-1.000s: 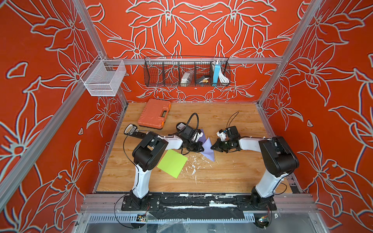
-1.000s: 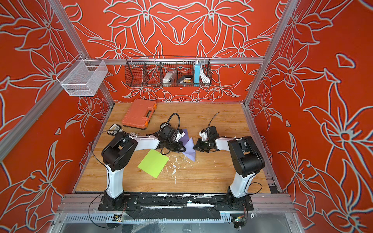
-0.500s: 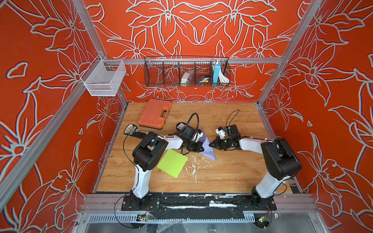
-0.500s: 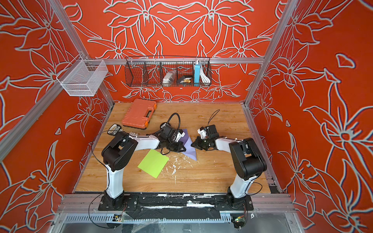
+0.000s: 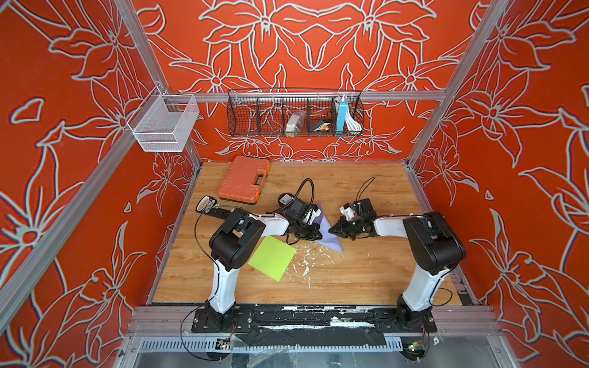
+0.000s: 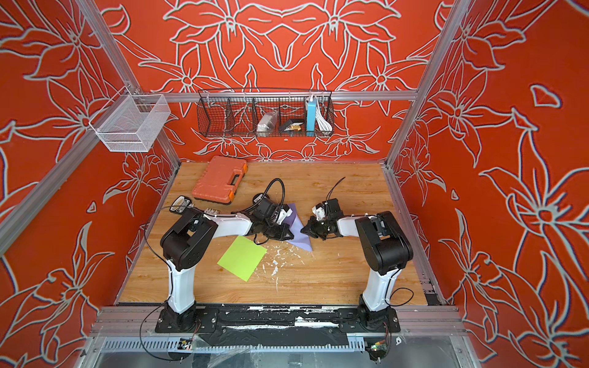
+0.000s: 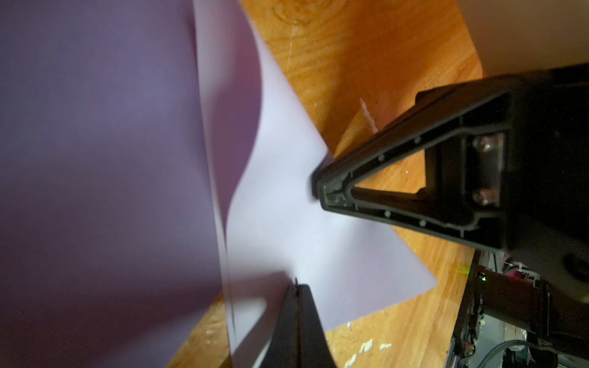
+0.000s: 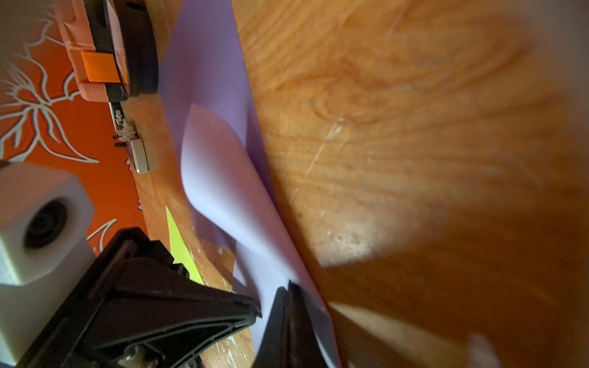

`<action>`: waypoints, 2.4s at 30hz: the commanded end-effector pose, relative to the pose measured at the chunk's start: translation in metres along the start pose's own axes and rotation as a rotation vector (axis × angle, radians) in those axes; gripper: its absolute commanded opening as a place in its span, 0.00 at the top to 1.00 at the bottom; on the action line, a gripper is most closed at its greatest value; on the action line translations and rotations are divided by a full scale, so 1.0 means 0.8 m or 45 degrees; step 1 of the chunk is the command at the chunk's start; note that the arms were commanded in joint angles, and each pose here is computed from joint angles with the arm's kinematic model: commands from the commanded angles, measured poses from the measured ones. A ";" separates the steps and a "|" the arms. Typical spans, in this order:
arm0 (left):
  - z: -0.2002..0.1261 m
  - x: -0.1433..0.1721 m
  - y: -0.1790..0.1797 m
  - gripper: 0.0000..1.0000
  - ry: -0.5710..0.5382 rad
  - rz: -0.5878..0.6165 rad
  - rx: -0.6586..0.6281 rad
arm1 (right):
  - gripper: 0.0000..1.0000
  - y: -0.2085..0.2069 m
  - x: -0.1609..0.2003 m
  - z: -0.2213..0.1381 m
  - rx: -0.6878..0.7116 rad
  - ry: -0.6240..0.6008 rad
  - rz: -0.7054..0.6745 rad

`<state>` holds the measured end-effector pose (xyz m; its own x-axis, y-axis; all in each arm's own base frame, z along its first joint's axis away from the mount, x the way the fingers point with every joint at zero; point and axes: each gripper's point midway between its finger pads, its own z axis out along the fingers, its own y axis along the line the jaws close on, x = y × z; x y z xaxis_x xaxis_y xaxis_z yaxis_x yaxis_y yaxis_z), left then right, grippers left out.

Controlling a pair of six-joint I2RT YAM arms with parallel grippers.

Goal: Fold the square paper diagonally
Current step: Fold the paper at the center of the board.

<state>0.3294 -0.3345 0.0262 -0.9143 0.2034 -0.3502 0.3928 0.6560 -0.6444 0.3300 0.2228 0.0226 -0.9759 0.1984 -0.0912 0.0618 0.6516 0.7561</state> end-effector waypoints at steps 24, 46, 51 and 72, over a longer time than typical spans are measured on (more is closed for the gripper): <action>0.007 0.011 0.003 1.00 0.049 0.008 -0.024 | 1.00 0.018 -0.048 -0.006 -0.079 -0.134 -0.001; 0.009 0.013 0.002 1.00 0.060 0.010 -0.024 | 1.00 0.016 -0.016 0.013 -0.080 -0.043 0.065; 0.009 0.014 0.002 1.00 0.063 0.009 -0.023 | 1.00 0.009 -0.027 0.023 -0.080 -0.057 0.110; 0.008 0.015 0.001 1.00 0.065 0.015 -0.023 | 1.00 -0.019 -0.068 0.048 0.004 -0.133 0.199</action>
<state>0.3267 -0.3363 0.0264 -0.9134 0.2148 -0.3458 0.3973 0.6560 -0.6417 0.3869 0.2480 0.0220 -0.9504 0.3042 -0.0655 0.1173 0.5452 0.8300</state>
